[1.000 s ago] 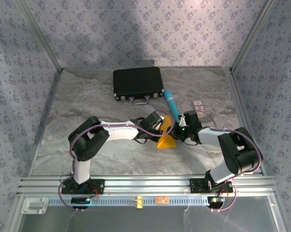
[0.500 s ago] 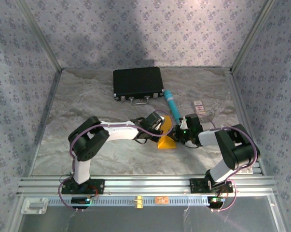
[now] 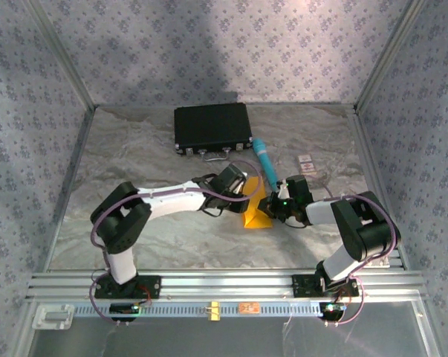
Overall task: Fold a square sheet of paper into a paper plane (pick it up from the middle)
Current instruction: Fold the triangle a second time at the center of the table.
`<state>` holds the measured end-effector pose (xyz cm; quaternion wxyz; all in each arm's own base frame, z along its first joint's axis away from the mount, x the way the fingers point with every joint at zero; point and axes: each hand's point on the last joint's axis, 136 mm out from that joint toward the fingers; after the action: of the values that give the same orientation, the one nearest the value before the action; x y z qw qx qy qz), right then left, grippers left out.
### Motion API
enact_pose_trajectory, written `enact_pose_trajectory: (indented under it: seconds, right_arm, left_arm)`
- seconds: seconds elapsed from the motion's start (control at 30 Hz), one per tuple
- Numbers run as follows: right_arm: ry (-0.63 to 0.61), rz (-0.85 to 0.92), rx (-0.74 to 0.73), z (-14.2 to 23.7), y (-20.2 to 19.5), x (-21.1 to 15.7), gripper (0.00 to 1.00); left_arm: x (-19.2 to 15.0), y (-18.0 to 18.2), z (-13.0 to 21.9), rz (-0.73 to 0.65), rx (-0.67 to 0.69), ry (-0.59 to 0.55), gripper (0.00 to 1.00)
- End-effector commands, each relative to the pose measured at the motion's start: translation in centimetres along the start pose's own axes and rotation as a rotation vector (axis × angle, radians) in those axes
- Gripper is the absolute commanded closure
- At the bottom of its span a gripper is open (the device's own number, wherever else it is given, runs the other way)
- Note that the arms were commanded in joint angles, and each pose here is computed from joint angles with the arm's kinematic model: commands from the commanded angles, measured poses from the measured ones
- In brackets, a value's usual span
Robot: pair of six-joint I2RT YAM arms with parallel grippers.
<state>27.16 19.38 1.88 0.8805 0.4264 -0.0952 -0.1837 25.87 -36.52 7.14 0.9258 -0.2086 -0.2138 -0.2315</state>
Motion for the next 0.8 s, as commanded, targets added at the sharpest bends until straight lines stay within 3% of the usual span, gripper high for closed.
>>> enact_pose_trajectory:
  seconds: [0.0,0.17,0.3,0.77]
  right_arm:
    - [0.003,-0.08,-0.132,0.2,-4.0,-1.0,1.0]
    - [-0.001,-0.087,-0.136,0.2,-4.0,-1.0,1.0]
    - [0.0,-0.085,-0.134,0.2,-3.9,-1.0,1.0]
    - [0.005,-0.078,-0.133,0.2,-3.9,-1.1,1.0]
  left_arm:
    - [0.4,-1.8,1.8,0.052,-0.082,-0.001,0.7]
    - [-0.4,-5.9,1.4,0.027,-0.259,0.069,0.91]
    - [-1.2,-7.2,-0.1,0.015,-0.283,0.151,0.96]
    - [-2.1,-6.0,-2.7,0.08,-0.252,0.194,0.95]
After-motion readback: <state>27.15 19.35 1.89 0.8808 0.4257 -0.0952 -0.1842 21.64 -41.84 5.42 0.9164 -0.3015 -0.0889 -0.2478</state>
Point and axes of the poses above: each hand's point on the last joint's axis, 136 mm out from that joint toward the fingers, its own z axis back along the fingers, its own y axis along the line the jaws close on, x = y × z, and after that the axes turned 5 degrees about -z, right-handed
